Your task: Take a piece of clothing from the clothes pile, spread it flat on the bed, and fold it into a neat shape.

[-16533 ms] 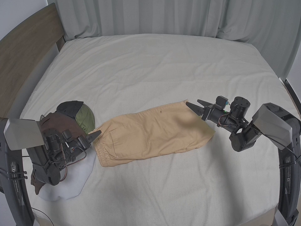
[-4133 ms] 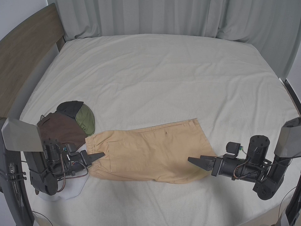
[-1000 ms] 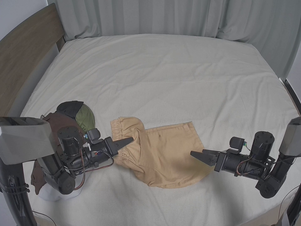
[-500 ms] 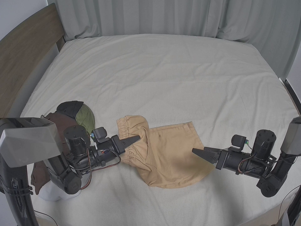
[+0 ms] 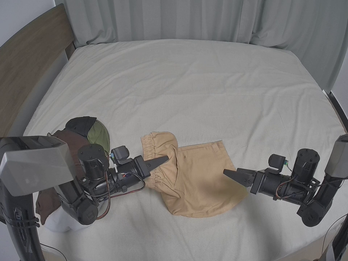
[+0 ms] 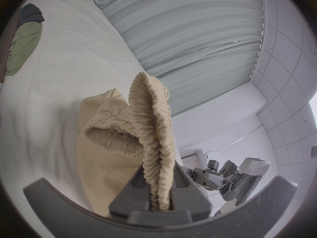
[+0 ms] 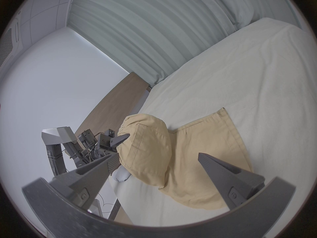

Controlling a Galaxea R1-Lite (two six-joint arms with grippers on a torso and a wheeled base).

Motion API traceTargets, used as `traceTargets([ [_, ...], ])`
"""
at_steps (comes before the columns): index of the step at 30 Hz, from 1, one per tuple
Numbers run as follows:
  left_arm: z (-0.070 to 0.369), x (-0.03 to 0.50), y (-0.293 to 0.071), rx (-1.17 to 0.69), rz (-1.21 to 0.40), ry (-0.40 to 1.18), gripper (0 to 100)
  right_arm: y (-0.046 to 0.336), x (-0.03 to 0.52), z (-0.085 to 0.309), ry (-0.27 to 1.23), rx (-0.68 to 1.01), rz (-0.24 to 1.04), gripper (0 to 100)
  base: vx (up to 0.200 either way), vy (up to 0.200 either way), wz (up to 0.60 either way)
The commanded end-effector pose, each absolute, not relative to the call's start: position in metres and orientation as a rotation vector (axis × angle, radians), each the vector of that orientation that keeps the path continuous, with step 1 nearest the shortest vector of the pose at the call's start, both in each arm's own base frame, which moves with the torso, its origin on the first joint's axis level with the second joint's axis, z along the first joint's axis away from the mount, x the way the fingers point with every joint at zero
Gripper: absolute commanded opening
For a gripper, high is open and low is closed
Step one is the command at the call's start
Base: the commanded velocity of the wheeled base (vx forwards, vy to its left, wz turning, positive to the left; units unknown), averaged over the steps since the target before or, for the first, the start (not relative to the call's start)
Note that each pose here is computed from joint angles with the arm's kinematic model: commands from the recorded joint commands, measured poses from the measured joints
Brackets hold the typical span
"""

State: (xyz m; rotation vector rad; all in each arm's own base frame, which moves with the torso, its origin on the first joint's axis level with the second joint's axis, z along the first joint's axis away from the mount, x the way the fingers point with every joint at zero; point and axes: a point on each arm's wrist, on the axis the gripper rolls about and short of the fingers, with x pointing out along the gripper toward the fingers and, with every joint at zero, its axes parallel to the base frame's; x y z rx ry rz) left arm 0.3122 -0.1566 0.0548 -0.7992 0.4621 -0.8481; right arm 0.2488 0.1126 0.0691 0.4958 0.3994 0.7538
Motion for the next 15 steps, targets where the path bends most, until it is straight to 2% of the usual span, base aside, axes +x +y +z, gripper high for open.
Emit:
traceTargets([
  [1,0.056,0.312,-0.163,-0.807,-0.868,0.462,0,0.112,0.249,0.069,0.397,0.496,0.750,100,0.000,0.000,0.00],
  [15,0.066,0.318,-0.180,-0.880,-0.916,0.459,0,0.106,0.254,0.071,0.380,0.500,0.730,100,0.000,0.000,0.00],
])
